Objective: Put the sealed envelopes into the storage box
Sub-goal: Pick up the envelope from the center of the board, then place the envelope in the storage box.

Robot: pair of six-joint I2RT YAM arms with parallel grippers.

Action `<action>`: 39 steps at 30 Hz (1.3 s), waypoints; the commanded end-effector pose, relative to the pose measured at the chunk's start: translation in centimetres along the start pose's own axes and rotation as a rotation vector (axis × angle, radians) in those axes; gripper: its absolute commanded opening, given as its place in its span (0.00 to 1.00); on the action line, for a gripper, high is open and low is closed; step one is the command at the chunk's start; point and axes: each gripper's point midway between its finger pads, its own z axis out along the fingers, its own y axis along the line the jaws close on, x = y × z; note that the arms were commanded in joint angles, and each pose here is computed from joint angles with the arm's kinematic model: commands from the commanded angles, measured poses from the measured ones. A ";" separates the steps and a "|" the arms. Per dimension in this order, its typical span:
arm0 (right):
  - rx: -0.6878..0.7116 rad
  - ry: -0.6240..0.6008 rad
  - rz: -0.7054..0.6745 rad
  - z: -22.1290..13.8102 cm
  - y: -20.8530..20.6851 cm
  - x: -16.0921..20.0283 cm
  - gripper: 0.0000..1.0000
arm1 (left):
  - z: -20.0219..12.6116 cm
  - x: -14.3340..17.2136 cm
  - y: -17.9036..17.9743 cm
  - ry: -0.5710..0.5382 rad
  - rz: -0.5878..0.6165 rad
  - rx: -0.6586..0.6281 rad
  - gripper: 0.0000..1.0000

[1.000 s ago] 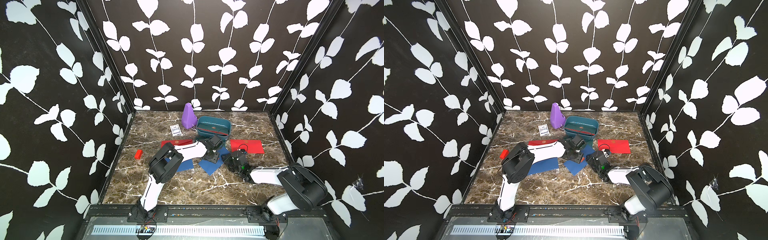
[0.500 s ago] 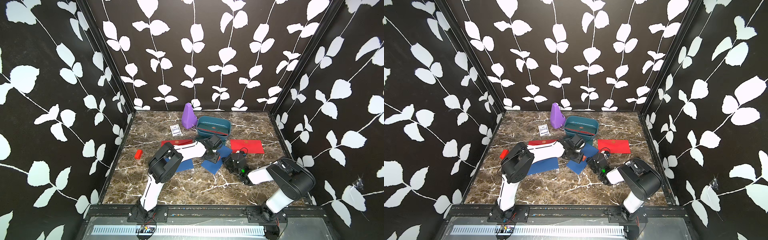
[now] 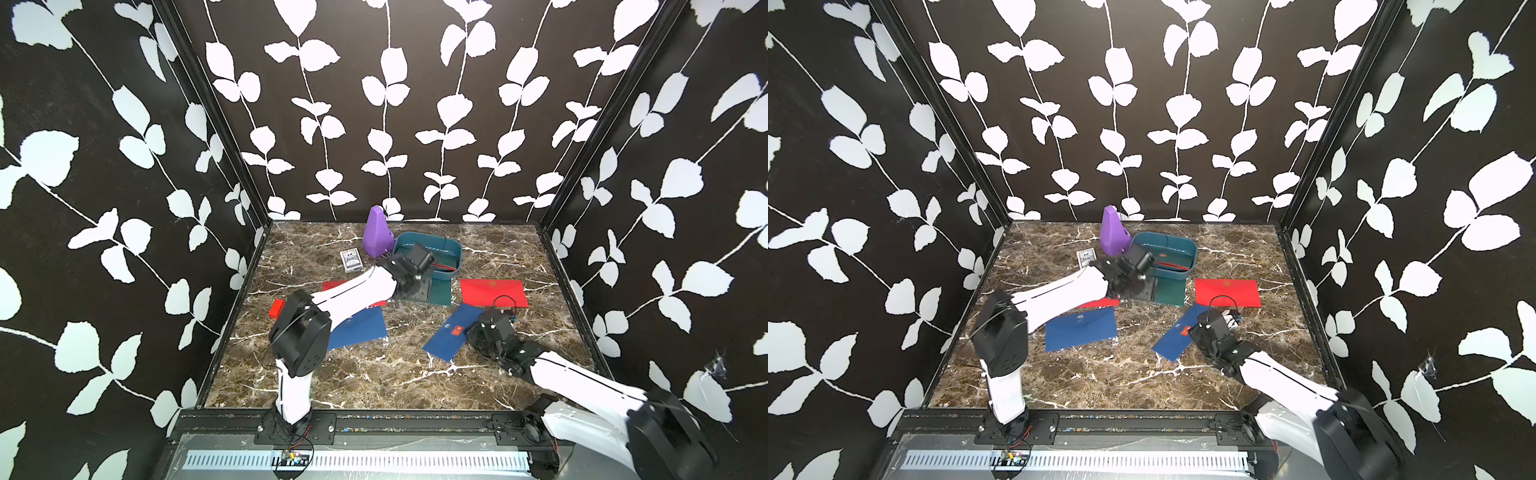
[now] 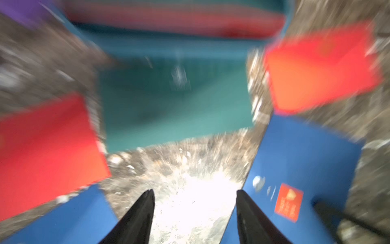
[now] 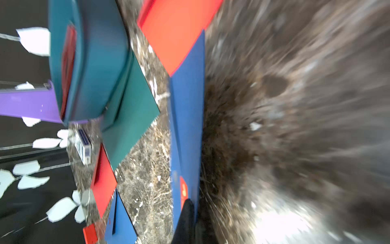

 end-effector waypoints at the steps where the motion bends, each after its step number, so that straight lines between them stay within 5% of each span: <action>1: 0.036 -0.129 0.001 -3.2 1.7 -3.1 0.00 | -3.0 -1.2 4.4 -0.046 -0.072 -0.194 0.64; 9: -0.118 -0.281 0.035 -6.9 12.3 -7.0 0.00 | -3.3 -0.9 9.2 -0.038 -0.151 -0.301 0.64; 18: -0.244 -0.424 0.166 -2.6 23.5 -8.7 0.00 | -4.4 8.1 13.0 0.090 -0.248 -0.344 0.64; 28: -0.232 -0.573 0.378 4.6 25.7 -9.6 0.00 | -8.7 13.0 16.0 0.081 -0.270 -0.342 0.64; 39: -0.186 -0.563 0.512 10.5 25.0 -8.2 0.00 | -9.0 15.0 16.7 0.123 -0.262 -0.349 0.64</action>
